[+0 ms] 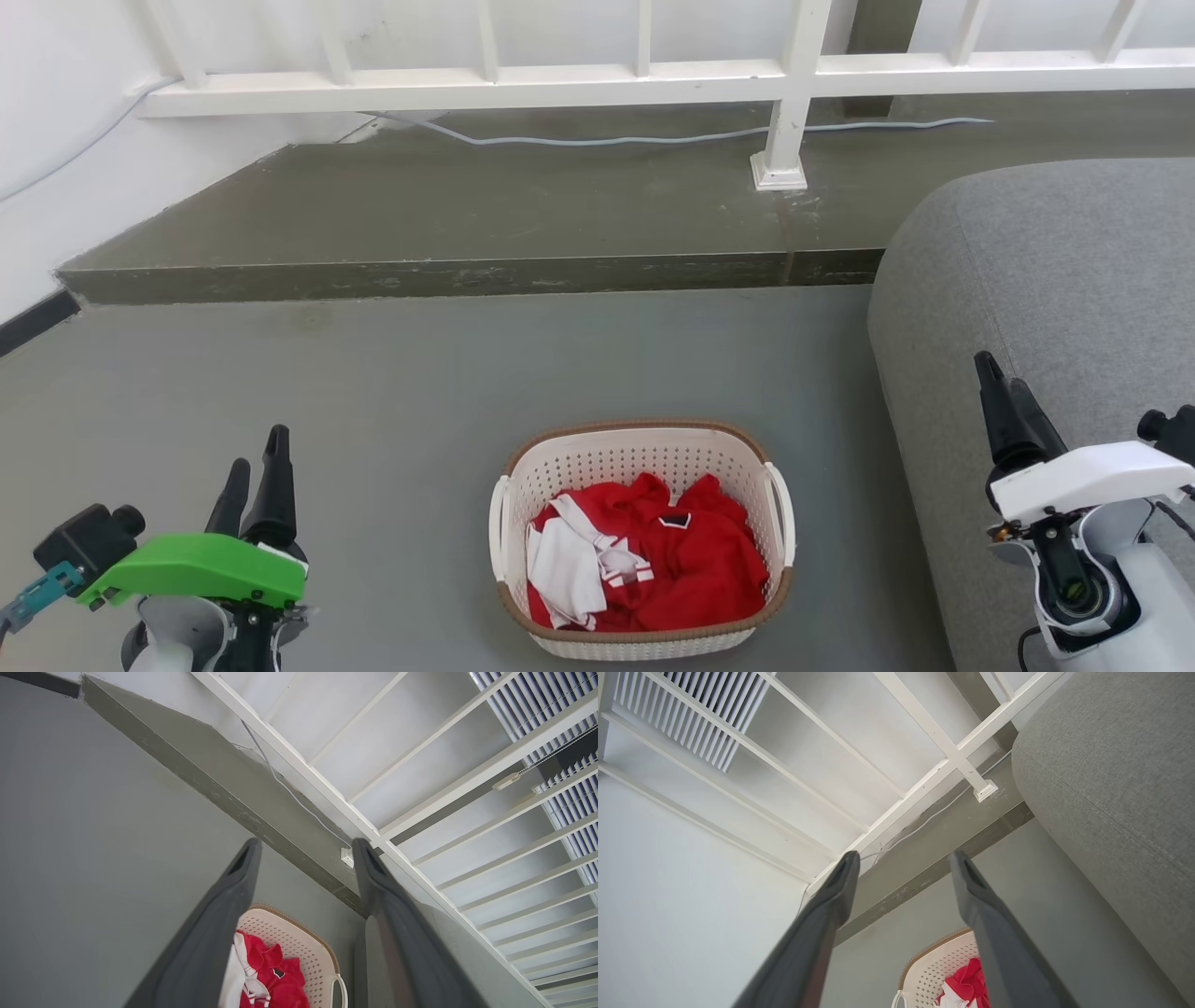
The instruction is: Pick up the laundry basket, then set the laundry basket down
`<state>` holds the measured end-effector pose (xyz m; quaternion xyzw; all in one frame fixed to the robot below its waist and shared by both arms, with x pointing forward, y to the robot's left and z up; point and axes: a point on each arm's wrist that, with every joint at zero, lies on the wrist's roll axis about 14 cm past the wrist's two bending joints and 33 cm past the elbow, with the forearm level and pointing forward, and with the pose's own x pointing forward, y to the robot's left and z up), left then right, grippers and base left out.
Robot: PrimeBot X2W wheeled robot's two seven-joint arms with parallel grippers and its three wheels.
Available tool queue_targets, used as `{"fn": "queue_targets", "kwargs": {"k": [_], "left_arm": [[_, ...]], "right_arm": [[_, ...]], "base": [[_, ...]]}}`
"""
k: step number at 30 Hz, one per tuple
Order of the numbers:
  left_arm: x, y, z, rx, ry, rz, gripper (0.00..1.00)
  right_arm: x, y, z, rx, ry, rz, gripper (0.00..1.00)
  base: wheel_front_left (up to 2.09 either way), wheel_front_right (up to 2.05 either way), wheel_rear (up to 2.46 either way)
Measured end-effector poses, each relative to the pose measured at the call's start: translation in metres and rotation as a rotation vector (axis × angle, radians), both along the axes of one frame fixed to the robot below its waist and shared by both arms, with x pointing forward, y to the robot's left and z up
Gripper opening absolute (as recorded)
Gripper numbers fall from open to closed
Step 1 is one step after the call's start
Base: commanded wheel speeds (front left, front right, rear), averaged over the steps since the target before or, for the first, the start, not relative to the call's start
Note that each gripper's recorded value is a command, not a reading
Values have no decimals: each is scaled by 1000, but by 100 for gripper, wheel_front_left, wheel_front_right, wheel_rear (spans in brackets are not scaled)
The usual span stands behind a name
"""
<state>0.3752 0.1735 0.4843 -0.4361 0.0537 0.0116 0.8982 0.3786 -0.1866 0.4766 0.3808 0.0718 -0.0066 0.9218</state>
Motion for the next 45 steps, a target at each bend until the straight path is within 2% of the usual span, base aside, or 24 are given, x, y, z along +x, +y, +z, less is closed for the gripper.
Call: {"fn": "queue_targets", "kwargs": {"k": [19, 27, 45], "left_arm": [[-1, -5, 6, 286, -39, -10, 100], [-3, -20, 6, 457, -66, -58, 100], [-3, -35, 7, 712, -125, -98, 100]], "right_arm": [[-1, 7, 0, -284, -32, 35, 100], [-3, 10, -2, -433, -46, 52, 100], [-6, 14, -3, -700, -92, 89, 100]], "base": [[0, 0, 0], [0, 0, 0], [0, 0, 0]]}}
